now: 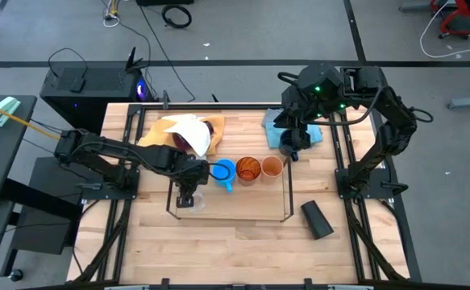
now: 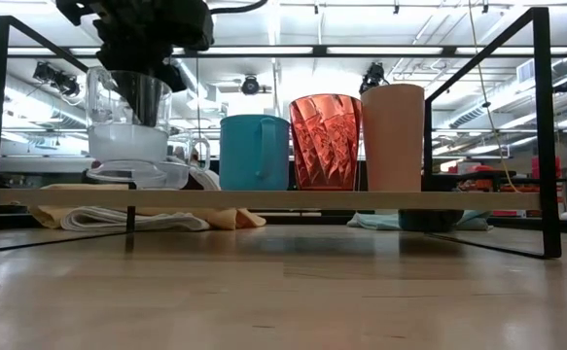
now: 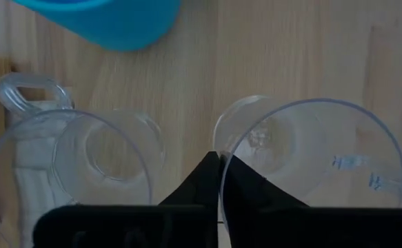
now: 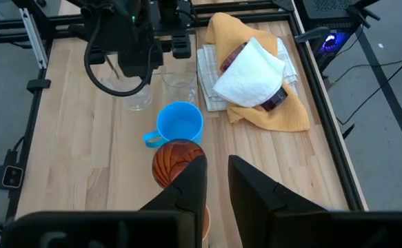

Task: Stack small to large cups/mugs on shelf
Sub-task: Put the transparent mug on the shelf

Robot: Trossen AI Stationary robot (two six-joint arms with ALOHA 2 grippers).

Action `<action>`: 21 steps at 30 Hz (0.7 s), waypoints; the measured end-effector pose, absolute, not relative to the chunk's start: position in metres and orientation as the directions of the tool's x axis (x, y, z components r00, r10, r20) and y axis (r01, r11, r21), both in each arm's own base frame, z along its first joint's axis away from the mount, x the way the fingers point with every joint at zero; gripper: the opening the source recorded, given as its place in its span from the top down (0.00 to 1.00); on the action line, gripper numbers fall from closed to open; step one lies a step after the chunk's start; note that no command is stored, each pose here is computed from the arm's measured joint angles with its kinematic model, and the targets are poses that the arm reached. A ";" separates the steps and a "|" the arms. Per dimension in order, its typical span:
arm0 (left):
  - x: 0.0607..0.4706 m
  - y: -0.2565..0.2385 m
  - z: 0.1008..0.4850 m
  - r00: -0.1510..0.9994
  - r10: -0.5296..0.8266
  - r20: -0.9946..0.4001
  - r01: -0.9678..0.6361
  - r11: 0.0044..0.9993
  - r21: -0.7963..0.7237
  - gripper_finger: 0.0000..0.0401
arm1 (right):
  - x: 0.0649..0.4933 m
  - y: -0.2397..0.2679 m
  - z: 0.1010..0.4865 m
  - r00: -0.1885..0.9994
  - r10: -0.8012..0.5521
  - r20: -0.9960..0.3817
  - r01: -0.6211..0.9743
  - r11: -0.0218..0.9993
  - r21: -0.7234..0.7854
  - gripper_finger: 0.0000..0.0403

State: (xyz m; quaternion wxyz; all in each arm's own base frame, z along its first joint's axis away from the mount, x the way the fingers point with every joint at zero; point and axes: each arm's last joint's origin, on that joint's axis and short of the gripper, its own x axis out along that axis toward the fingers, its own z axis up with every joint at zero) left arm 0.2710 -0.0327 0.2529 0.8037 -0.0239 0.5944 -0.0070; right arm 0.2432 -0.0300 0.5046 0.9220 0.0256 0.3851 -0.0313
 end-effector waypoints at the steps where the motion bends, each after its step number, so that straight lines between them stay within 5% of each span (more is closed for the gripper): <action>1: 0.271 -0.034 0.253 0.293 -0.041 -0.955 -0.013 0.999 -0.046 0.97 | 0.243 -0.030 0.505 0.701 -0.038 -0.712 0.077 0.997 0.022 0.83; 21: 0.272 -0.038 0.252 0.303 -0.035 -0.952 -0.003 0.999 -0.038 0.95 | 0.243 -0.030 0.505 0.702 -0.038 -0.711 0.074 0.997 0.020 0.83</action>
